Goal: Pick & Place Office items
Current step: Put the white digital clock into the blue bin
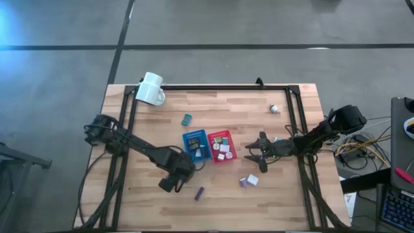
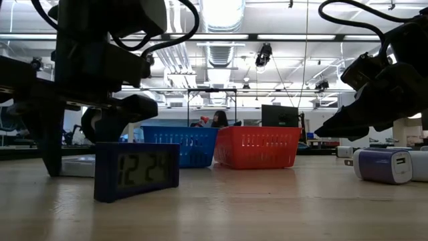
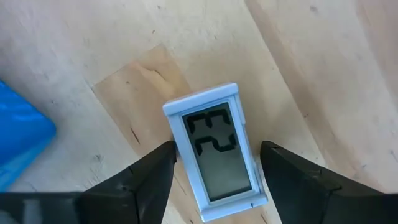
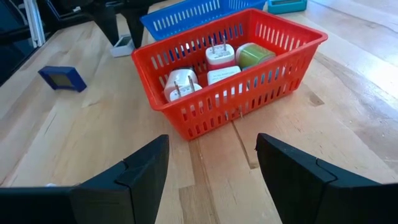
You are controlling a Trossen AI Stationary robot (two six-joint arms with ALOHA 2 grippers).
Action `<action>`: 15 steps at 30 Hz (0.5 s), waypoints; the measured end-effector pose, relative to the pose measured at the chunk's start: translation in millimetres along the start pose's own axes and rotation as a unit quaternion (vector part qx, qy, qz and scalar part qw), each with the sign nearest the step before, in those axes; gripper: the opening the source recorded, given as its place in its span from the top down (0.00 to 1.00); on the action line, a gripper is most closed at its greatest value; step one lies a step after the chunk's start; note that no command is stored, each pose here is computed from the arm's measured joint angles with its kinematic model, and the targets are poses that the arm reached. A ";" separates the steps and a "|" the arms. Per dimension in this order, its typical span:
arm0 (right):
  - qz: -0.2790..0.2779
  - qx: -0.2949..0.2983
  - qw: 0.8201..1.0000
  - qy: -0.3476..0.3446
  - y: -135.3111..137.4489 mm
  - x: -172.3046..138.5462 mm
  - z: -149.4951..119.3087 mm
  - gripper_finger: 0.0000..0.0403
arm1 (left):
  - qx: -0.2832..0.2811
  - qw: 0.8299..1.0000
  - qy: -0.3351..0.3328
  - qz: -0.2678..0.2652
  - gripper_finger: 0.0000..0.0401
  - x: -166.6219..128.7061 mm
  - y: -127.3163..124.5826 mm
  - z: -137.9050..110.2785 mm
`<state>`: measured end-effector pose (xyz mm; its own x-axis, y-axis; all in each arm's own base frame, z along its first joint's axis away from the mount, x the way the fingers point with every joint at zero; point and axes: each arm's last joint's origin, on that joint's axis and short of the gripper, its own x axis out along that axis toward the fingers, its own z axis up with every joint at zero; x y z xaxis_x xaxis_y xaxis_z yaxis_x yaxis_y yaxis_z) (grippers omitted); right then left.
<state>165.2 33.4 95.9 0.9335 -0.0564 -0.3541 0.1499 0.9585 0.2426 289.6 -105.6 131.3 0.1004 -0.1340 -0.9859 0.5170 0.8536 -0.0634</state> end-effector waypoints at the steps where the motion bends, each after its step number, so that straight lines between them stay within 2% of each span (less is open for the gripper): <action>1: 0.000 0.000 1.000 0.000 0.0 0.0 0.0 0.42 | -0.003 1.000 0.000 0.000 0.39 0.0 0.0 0.0; 7: 0.000 0.000 1.000 0.000 0.0 0.0 0.0 0.42 | -0.021 1.000 -0.002 0.002 0.43 0.0 0.1 0.4; 15: -0.001 0.000 1.000 -0.001 0.0 0.0 0.1 0.42 | -0.042 0.999 -0.005 -0.007 0.66 -0.6 0.0 1.0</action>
<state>165.2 33.4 95.9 0.9336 -0.0583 -0.3534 0.1514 0.9584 0.2421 290.3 -105.9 132.0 0.1033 -0.1509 -0.9831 0.4444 0.8913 -0.0901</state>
